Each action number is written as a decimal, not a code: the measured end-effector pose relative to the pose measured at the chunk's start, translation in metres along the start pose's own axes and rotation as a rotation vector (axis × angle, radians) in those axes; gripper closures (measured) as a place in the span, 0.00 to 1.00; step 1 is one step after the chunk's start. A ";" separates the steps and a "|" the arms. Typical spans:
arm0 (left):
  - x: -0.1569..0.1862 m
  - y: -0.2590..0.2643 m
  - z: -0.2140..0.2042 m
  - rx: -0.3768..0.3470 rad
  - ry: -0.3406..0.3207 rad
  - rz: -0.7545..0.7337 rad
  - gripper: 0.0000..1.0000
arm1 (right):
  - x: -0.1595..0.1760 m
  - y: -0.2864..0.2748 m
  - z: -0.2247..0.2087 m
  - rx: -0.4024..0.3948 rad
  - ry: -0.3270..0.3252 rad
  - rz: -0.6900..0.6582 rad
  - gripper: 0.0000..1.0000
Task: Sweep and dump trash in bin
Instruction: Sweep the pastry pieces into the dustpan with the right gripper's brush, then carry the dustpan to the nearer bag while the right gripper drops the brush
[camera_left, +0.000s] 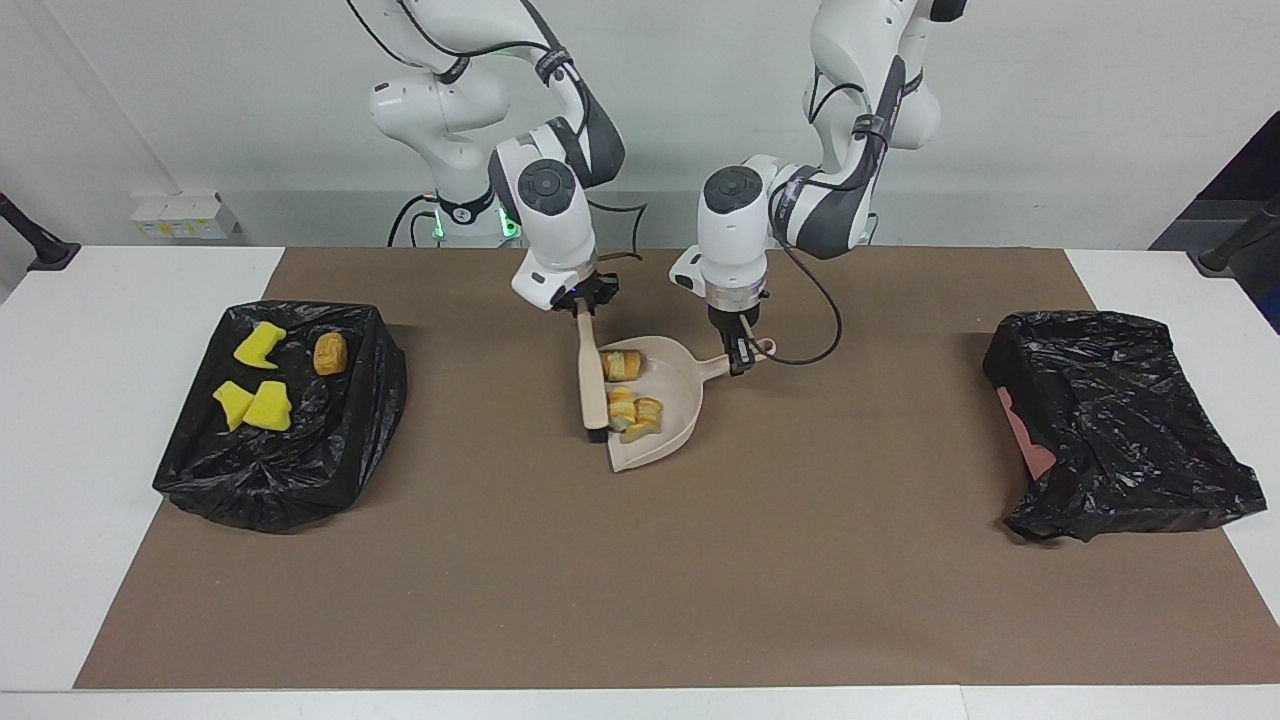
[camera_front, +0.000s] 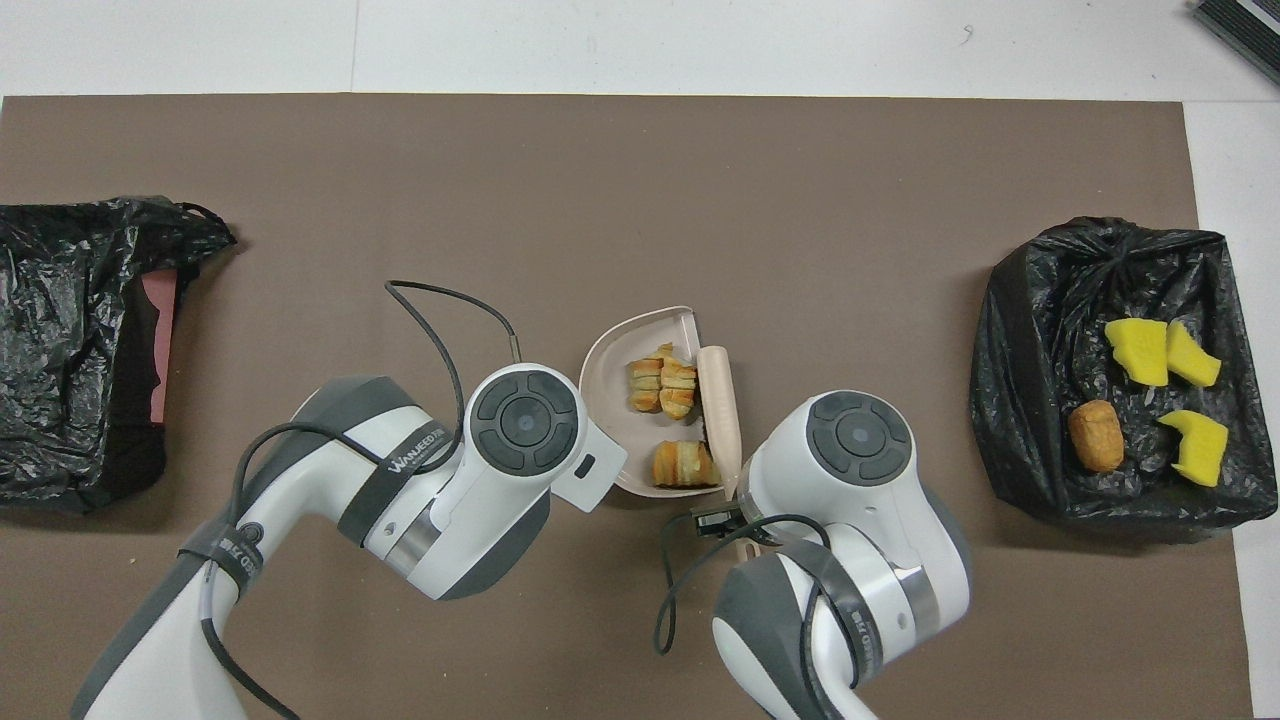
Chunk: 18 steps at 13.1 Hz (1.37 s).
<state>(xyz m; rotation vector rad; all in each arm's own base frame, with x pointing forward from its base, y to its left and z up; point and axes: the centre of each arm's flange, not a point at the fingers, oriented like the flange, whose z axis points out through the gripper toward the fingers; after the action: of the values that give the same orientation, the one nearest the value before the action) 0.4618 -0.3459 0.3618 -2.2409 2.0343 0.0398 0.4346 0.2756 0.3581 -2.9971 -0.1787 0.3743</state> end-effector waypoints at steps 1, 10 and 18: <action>0.000 0.001 0.004 -0.009 0.030 -0.001 0.69 | 0.004 -0.012 -0.004 0.026 0.001 -0.007 0.74; -0.101 -0.085 0.005 -0.072 0.269 -0.001 0.69 | -0.032 -0.009 -0.104 -0.022 -0.032 -0.016 0.74; -0.200 -0.170 -0.081 -0.072 0.296 -0.072 0.69 | -0.114 -0.127 -0.012 -0.101 -0.007 0.091 0.74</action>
<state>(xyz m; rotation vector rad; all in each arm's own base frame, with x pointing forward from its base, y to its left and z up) 0.6062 -0.1401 0.4733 -2.4910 2.1173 -0.2423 0.3153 0.3849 0.4132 -3.1112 -0.0634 0.3960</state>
